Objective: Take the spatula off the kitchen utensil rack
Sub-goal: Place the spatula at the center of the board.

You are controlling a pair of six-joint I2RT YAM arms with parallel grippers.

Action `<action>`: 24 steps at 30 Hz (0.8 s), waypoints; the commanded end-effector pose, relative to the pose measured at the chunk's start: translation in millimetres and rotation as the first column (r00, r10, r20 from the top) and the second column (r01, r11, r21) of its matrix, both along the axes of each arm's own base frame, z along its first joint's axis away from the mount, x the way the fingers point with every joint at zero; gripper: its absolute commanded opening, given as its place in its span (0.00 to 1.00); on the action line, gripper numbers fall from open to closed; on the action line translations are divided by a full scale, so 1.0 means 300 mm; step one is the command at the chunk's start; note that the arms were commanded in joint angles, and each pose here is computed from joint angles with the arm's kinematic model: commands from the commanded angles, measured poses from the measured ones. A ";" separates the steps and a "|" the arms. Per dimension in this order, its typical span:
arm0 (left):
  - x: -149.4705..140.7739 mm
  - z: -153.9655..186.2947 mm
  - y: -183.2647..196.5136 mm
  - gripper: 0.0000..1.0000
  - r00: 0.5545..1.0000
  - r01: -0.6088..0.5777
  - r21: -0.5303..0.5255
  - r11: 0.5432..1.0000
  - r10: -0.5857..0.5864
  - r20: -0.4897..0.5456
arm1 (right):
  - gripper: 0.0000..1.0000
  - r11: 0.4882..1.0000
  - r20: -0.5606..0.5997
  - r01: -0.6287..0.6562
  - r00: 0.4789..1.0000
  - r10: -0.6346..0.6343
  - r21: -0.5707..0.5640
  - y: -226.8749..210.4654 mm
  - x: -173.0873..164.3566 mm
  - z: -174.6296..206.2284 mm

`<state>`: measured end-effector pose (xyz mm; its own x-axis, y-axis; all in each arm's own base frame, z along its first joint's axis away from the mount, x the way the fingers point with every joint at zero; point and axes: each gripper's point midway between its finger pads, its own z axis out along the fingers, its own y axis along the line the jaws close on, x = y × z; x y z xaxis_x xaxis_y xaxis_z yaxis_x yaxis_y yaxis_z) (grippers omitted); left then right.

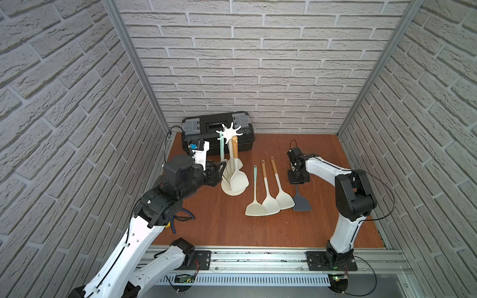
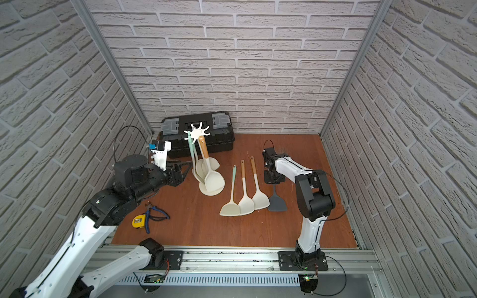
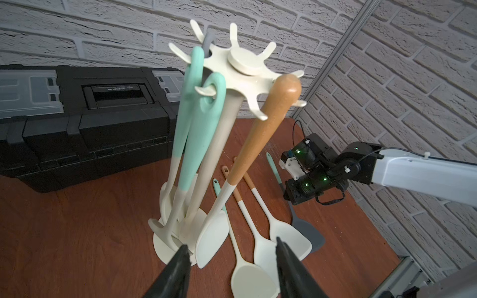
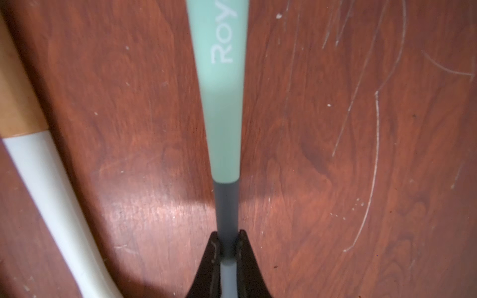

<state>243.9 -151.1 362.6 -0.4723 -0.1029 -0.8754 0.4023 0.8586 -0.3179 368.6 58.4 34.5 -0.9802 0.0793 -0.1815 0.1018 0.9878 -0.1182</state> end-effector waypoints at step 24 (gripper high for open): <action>-0.005 0.118 0.059 0.56 0.995 -0.047 0.038 0.998 0.044 0.088 | 0.51 0.995 0.204 -0.073 0.977 0.057 0.072 0.068 0.073 0.327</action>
<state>245.2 -146.3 368.9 -0.4726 -0.0932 -0.8764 0.3906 0.8692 -0.3031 386.6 67.4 82.9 -0.9604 0.0644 -0.2712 0.0866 0.9937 -0.0706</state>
